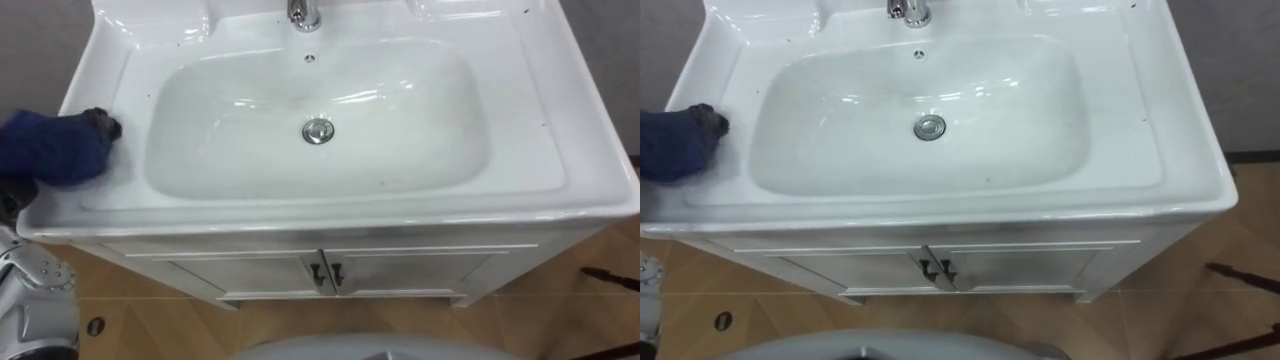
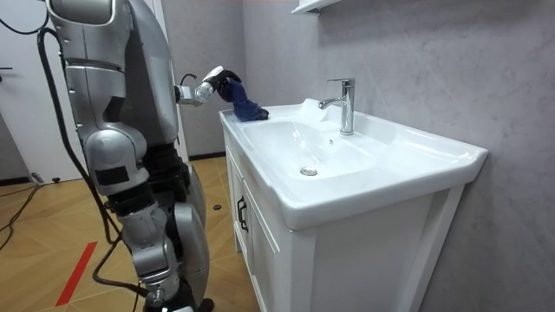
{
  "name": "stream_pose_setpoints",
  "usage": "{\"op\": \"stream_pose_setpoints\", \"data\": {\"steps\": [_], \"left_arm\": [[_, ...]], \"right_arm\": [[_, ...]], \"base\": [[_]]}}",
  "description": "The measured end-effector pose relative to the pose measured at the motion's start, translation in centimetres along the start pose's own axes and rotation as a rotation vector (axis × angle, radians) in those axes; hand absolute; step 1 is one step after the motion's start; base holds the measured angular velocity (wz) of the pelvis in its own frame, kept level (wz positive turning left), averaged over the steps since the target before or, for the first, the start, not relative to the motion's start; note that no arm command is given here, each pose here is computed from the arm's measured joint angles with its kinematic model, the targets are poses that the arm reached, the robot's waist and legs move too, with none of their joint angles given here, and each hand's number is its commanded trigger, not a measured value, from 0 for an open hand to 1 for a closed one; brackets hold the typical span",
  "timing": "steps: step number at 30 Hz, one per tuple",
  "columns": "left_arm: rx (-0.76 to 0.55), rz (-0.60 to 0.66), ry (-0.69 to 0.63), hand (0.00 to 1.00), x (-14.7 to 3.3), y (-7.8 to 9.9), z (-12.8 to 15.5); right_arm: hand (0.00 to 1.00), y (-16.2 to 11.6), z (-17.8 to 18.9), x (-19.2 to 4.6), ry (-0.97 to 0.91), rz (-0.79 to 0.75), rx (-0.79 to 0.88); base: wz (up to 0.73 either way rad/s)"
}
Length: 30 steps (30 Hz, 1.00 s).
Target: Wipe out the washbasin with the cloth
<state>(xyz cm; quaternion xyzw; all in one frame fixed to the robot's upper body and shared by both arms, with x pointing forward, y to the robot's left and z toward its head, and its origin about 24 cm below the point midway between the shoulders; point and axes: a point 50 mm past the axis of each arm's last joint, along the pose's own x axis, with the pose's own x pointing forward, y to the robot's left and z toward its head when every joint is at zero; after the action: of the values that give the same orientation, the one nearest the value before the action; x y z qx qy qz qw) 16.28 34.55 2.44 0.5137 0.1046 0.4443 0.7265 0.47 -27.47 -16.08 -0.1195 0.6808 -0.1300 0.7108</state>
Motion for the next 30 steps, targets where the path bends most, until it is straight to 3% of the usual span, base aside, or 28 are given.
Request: {"op": "stream_pose_setpoints", "data": {"steps": [22,30], "left_arm": [[-0.027,-0.037,-0.026,0.0,0.3,0.2,0.9],[-0.254,-0.029,0.028,0.0,0.9,1.1,2.1]], "right_arm": [[0.0,-0.1,0.4,0.0,-0.03,0.01,0.002],[0.0,0.3,0.9,0.0,-0.038,0.03,0.006]], "base": [[0.0],[0.0]]}}
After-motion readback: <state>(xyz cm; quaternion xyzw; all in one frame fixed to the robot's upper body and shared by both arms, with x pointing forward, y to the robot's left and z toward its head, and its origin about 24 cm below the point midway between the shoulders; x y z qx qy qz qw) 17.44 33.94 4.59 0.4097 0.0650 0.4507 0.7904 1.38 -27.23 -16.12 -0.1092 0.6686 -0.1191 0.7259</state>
